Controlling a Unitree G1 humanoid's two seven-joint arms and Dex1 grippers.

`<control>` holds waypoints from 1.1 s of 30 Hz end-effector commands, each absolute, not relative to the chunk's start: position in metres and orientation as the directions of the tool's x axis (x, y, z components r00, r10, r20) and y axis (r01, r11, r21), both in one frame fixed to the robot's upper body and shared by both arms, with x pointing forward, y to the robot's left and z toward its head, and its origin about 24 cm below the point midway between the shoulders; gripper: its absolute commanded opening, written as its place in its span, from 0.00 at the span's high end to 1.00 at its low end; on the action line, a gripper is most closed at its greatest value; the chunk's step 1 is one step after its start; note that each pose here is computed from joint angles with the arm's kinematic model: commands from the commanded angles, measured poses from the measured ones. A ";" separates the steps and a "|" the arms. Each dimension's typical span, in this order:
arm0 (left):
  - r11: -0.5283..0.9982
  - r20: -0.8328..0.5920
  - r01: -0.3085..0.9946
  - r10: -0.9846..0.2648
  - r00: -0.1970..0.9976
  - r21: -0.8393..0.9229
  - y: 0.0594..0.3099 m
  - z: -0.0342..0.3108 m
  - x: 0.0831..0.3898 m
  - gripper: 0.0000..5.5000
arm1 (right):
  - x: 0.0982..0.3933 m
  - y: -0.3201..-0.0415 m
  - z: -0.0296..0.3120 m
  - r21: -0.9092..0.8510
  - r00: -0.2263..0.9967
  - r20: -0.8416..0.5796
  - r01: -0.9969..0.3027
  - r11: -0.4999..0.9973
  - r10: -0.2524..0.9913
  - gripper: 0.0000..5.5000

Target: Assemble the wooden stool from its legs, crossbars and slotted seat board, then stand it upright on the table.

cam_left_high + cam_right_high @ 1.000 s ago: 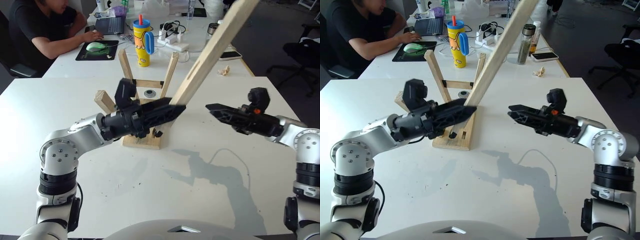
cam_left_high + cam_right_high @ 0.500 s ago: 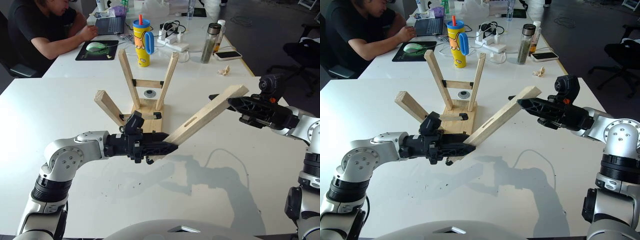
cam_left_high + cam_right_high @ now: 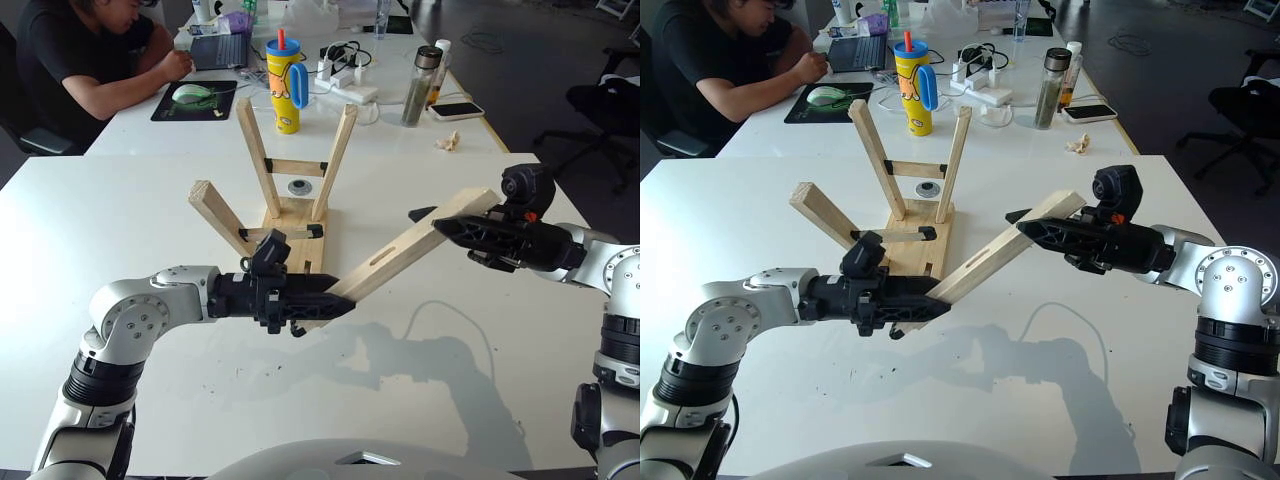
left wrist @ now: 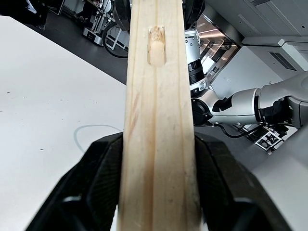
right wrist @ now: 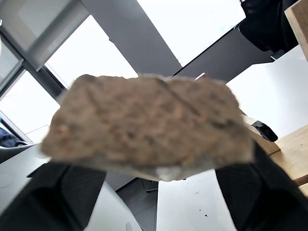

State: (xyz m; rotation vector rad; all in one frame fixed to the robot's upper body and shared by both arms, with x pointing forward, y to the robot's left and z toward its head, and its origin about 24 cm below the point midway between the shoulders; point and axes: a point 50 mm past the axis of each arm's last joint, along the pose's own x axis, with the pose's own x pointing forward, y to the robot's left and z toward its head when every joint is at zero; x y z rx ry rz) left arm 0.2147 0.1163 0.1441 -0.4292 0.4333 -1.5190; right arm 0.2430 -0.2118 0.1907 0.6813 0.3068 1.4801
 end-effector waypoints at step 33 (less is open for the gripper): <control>0.588 -0.445 0.807 -0.736 0.510 -0.048 0.147 0.054 0.235 0.21 | 0.311 -0.200 0.170 0.220 0.270 0.027 -0.941 0.257 0.963 0.63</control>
